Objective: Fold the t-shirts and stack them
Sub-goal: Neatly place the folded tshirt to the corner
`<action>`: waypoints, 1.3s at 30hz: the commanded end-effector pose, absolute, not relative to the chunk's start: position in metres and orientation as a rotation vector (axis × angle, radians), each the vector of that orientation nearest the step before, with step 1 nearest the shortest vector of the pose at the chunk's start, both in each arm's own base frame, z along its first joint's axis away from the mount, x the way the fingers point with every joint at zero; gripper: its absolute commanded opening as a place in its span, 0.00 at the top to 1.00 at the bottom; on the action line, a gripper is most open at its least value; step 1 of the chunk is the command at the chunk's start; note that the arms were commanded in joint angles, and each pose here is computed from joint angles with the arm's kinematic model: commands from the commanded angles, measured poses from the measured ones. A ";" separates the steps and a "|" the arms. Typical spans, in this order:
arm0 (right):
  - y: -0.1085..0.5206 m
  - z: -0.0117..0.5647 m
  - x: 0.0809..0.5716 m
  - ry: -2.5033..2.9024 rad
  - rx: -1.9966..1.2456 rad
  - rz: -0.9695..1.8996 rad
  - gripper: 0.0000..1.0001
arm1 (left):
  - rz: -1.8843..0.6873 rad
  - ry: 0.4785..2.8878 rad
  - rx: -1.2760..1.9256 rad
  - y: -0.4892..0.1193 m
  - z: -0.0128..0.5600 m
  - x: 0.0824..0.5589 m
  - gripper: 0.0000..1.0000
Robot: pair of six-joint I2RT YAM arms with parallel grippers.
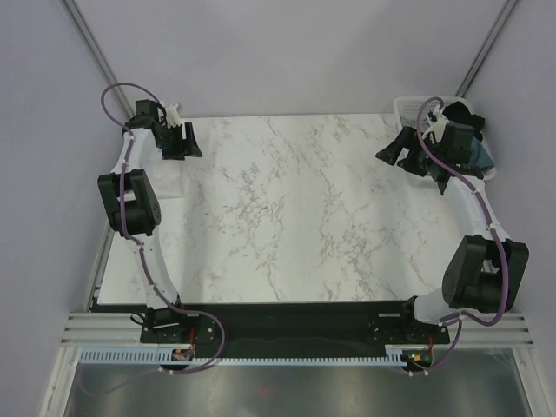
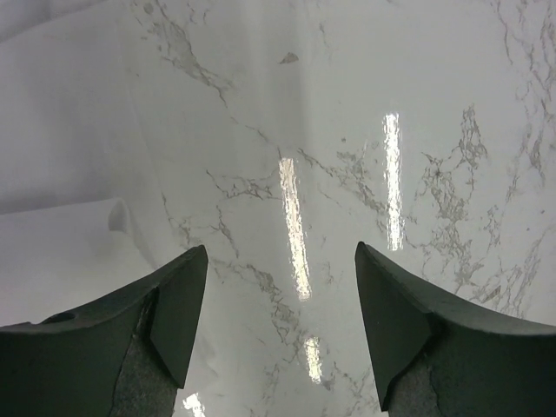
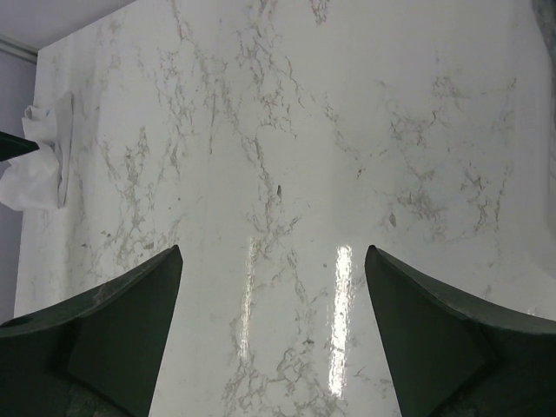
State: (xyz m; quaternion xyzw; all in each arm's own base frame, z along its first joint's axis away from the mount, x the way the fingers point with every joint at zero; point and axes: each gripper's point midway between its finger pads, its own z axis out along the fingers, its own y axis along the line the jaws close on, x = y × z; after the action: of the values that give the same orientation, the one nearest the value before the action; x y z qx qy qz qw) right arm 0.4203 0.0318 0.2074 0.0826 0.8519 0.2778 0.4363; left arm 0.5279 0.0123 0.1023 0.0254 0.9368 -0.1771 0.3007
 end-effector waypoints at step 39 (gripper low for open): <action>-0.005 0.197 0.410 2.088 0.368 0.696 0.05 | 0.179 2.687 -0.034 0.101 0.017 0.529 0.21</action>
State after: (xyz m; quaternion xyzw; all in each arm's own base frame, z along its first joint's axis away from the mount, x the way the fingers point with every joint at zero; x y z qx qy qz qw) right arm 0.4098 -0.0051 0.1853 0.1560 0.8500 0.2732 0.4225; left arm 0.5322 0.0728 0.0228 -0.0193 0.9720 0.0159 0.2337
